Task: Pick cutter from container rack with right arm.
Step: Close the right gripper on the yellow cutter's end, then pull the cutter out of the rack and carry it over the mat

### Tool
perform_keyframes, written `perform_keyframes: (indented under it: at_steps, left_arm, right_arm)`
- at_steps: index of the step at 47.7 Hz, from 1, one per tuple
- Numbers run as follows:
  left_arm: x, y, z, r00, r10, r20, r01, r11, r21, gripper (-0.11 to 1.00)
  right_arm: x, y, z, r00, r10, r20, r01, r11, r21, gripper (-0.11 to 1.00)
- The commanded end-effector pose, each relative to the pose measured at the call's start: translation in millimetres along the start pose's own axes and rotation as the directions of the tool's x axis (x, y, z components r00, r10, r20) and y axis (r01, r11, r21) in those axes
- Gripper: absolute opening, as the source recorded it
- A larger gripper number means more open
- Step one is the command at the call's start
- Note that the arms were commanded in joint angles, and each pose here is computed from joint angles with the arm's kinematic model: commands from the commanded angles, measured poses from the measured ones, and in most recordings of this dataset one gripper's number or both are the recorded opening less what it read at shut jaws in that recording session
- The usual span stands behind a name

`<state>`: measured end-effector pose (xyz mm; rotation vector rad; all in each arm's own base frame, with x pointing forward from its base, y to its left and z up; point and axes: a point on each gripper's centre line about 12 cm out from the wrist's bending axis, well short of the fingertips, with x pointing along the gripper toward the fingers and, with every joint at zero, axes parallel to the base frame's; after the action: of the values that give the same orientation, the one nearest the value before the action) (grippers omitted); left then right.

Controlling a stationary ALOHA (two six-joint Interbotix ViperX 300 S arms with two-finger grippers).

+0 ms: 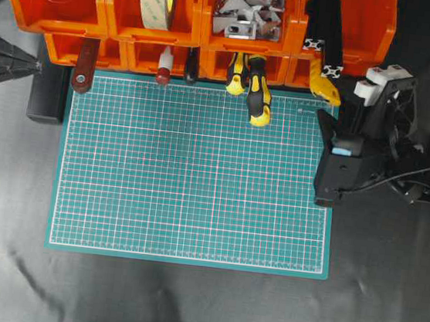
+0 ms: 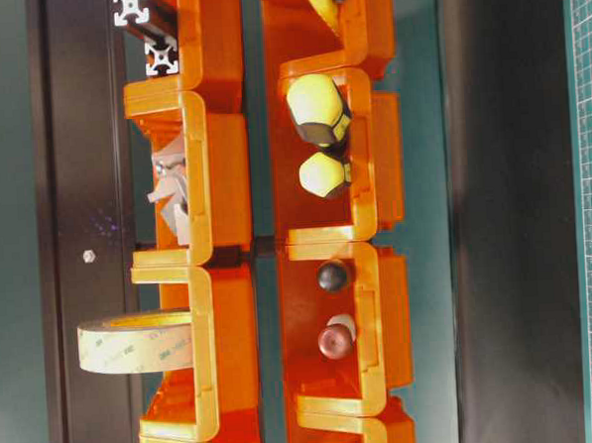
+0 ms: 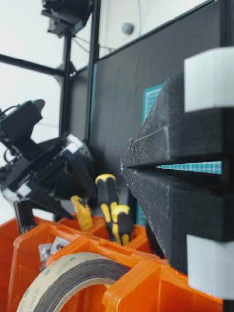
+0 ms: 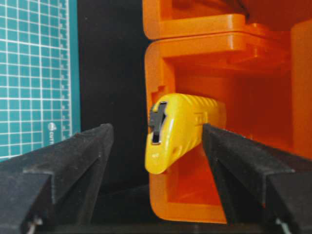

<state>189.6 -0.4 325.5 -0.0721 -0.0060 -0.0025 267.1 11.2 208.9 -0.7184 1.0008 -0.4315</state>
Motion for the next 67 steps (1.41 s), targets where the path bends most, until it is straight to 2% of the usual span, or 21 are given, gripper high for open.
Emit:
perform_keyframes:
  at_steps: [1,12,18,22,28,33,40,54,67]
  left_arm:
    - [1,0,3,1.0,0.001,0.008,-0.001,1.0,0.0,0.0]
    - [1,0,2,1.0,0.001,0.006,-0.001,1.0,0.0,0.0]
    - [1,0,2,1.0,0.001,0.005,-0.001,1.0,-0.002,0.0]
    - [1,0,1,1.0,0.001,0.003,-0.001,1.0,-0.002,0.0]
    - [1,0,1,1.0,0.001,0.005,-0.001,1.0,-0.002,0.0]
    - [1,0,1,1.0,0.001,0.002,-0.001,1.0,-0.002,0.0]
    - [1,0,1,1.0,0.001,0.002,-0.001,1.0,-0.002,0.0]
    - [1,0,-2,1.0,0.002,-0.005,-0.002,1.0,-0.003,0.0]
    - [1,1,-4,1.0,0.002,-0.009,-0.002,1.0,-0.003,0.0]
  right_arm:
    - [-2,-5,5,1.0,0.006,0.03,-0.006,1.0,0.022,0.71]
    - [0,-7,5,0.999,0.0,0.032,0.0,1.0,0.025,0.71]
    - [0,-7,5,0.999,-0.001,0.033,0.0,1.0,0.026,0.65]
    - [0,-7,6,0.999,0.001,0.034,-0.001,1.0,0.026,0.55]
    - [-1,-6,7,0.999,0.013,0.047,-0.014,0.999,0.029,0.28]
    - [-2,-5,8,0.999,0.017,0.051,-0.019,0.999,0.041,0.28]
    - [-7,-6,7,0.999,-0.002,0.047,-0.003,0.996,0.086,0.28]
    - [-36,-11,17,0.995,-0.03,0.091,0.021,0.995,0.1,0.28]
    - [-62,-11,38,0.984,-0.008,0.175,-0.011,0.994,0.107,0.27]
